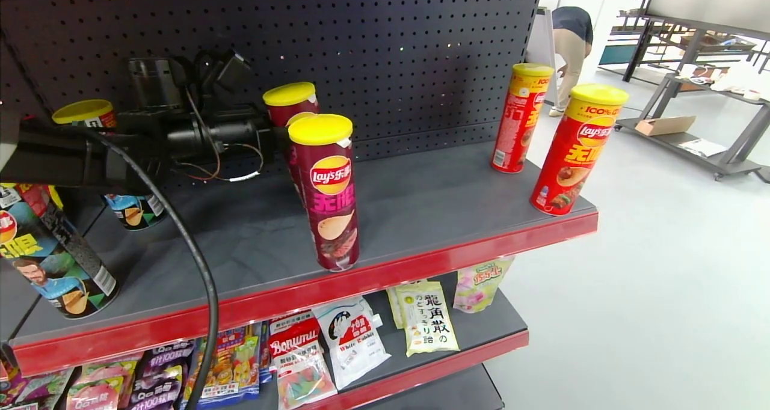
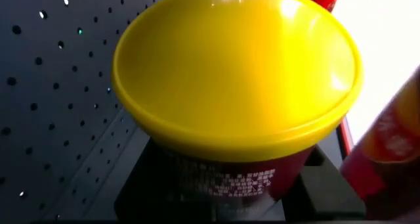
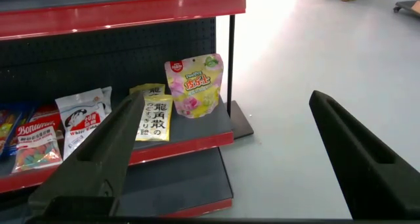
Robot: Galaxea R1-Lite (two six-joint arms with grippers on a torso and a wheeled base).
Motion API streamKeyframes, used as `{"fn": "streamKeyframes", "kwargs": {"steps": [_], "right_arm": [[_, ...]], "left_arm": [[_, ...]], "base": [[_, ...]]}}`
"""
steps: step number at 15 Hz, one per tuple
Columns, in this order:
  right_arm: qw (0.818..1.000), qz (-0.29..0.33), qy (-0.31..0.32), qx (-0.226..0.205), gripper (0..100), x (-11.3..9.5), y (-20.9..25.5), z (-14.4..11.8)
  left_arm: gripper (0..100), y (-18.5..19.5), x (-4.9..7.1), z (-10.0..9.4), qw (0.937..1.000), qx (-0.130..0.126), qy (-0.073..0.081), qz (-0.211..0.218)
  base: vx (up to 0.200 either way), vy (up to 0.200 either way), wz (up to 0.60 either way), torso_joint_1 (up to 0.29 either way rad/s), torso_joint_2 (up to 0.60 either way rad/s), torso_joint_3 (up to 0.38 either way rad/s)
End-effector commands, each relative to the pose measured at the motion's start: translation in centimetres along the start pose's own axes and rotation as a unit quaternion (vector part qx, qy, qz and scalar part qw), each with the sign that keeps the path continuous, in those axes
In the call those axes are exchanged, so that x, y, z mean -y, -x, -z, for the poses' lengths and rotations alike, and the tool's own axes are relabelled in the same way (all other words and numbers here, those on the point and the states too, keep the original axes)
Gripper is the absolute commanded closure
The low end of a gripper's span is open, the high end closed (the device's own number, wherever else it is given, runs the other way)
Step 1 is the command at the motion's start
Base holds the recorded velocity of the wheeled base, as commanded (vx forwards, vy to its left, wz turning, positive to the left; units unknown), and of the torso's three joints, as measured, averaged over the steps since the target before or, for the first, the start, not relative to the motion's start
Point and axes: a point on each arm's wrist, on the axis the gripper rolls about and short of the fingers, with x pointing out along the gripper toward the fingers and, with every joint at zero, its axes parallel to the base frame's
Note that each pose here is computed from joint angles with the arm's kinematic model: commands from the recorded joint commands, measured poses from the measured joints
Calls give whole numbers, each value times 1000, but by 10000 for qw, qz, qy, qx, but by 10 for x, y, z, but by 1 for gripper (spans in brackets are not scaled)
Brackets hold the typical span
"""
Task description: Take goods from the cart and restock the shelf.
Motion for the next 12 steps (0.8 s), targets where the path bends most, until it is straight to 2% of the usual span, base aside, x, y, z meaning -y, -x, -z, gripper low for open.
{"fn": "streamKeyframes", "kwargs": {"steps": [1, 6, 12], "right_arm": [[10000, -3, 2, -4, 0, 0, 0, 0], [10000, -3, 2, -4, 0, 0, 0, 0], [10000, -3, 2, -4, 0, 0, 0, 0]], "left_arm": [[100, -8, -8, 10, 10000, -20, 23, 19], [100, -20, -14, 12, 9998, 108, -162, 85], [100, -26, -14, 17, 9997, 104, -161, 163]], "base": [[0, 0, 0, 0, 0, 0], [0, 0, 0, 0, 0, 0], [0, 0, 0, 0, 0, 0]]}}
